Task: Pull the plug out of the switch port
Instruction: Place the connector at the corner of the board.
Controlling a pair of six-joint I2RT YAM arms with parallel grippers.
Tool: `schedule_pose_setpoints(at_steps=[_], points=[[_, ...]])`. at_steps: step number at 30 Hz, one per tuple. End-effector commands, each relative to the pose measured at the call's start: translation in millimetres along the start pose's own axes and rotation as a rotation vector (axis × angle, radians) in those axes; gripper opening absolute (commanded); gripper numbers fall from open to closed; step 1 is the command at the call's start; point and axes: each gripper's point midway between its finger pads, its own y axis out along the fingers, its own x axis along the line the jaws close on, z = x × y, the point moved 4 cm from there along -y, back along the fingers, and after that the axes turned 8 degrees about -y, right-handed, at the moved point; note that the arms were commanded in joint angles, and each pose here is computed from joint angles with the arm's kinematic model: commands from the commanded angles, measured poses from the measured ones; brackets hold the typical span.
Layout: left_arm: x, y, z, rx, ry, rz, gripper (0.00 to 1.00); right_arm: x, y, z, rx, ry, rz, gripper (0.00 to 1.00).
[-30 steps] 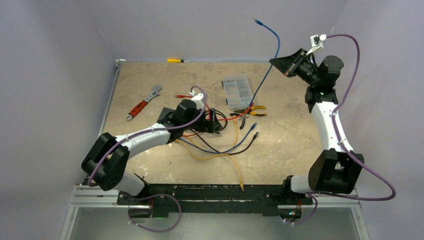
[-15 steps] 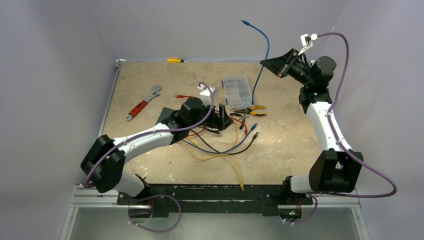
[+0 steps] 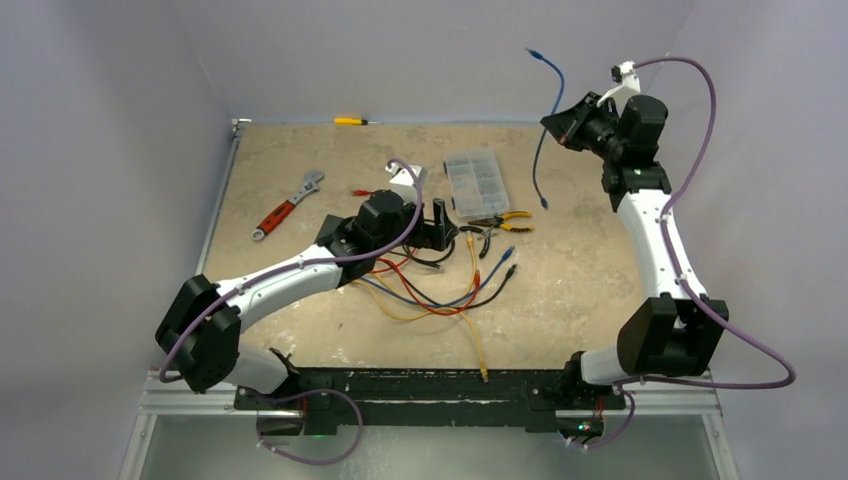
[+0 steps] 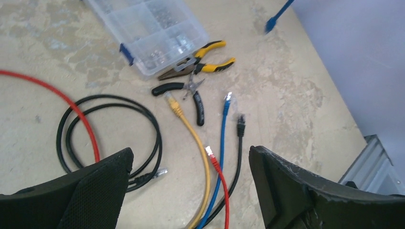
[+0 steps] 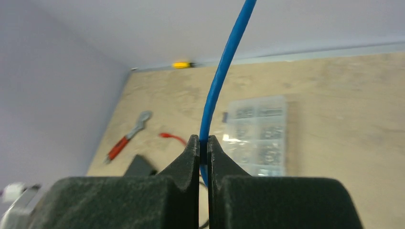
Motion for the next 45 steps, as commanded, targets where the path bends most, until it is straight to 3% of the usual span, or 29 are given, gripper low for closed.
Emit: schedule_pose_setpoints(at_steps=[1,10,18,24,39,45], points=[[17,-12,0,-0.030,0.011,-0.085,0.94,-52,-8,5,0.065,-0.089,0.351,0.00],[42,-23,7,-0.017,-0.035,-0.146,0.96,-114,-4,40,0.218,-0.110,0.647,0.00],[45,-29,14,0.001,-0.087,-0.096,0.98,-157,26,112,0.451,-0.045,0.650,0.00],[51,-35,16,0.012,-0.137,-0.054,0.98,-184,35,146,0.531,-0.033,0.708,0.00],[71,-55,34,0.043,-0.208,-0.054,0.98,-206,59,109,0.503,-0.067,0.823,0.00],[73,-58,35,0.037,-0.213,-0.054,0.99,-188,57,92,0.437,-0.064,0.757,0.35]])
